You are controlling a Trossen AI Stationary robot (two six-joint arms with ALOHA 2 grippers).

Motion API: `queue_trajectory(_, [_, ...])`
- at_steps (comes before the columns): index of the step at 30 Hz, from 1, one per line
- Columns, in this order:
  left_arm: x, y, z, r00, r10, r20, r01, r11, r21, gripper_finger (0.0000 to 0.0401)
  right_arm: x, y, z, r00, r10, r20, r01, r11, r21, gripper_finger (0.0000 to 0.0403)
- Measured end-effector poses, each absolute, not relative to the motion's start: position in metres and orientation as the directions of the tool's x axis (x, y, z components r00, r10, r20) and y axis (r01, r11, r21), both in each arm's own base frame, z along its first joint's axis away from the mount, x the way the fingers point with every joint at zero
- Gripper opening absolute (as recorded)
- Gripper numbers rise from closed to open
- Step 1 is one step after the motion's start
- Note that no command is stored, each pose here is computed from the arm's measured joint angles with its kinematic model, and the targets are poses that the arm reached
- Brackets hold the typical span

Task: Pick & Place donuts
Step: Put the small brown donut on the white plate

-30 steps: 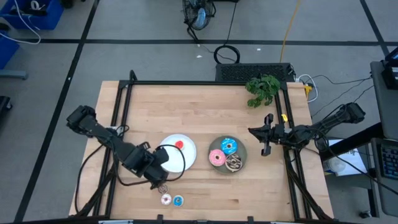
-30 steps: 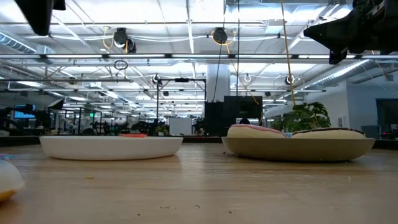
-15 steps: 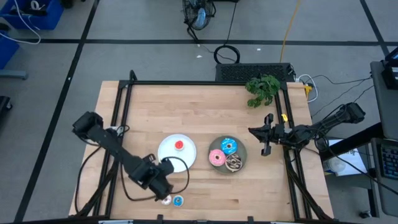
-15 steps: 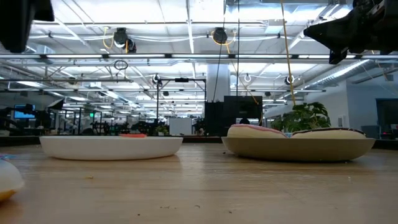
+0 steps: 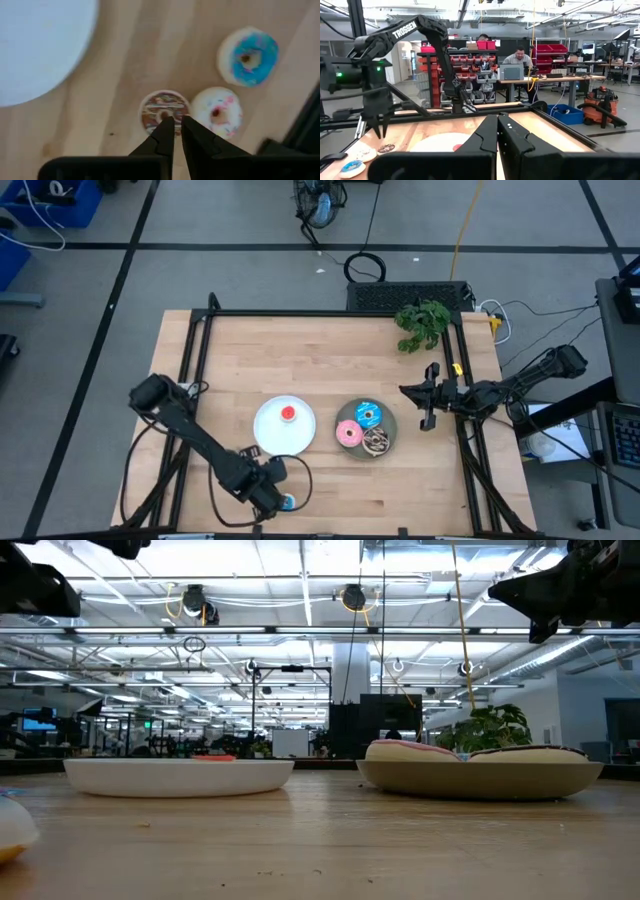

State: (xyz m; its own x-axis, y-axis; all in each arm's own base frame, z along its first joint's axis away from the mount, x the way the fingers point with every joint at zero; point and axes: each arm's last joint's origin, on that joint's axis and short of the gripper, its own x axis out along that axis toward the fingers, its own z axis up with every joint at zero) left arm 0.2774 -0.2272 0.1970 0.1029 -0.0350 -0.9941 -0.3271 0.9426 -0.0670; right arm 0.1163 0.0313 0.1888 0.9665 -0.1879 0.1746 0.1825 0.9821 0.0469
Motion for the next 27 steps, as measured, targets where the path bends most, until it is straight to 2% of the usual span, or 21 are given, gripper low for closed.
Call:
queue_trajectory(3, [0.281,-0.232,0.194,0.128,-0.062,-0.990,-0.265,0.960,-0.094,0.0060,0.116,0.031,0.189,0.966,-0.188,0.178,0.182,0.982,0.049,0.0000])
queue_trajectory(10, [0.275,-0.228,0.193,0.115,0.025,-0.993,-0.287,0.958,-0.009,0.0133,0.116,0.031,0.191,0.963,-0.190,0.193,0.187,0.982,0.036,0.0000])
queue_trajectory(15, [0.269,-0.233,0.188,0.120,0.035,-0.992,-0.235,0.972,0.006,0.0169,0.116,0.031,0.190,0.963,-0.190,0.189,0.187,0.982,0.032,0.0000])
queue_trajectory(20, [0.266,-0.230,0.182,0.108,0.069,-0.992,-0.257,0.966,0.040,0.0178,0.116,0.031,0.190,0.963,-0.190,0.190,0.191,0.982,0.013,0.0000])
queue_trajectory(27, [0.262,-0.221,0.171,0.084,0.110,-0.990,-0.275,0.958,0.083,0.0164,0.116,0.031,0.191,0.962,-0.193,0.192,0.197,0.980,0.000,0.0000])
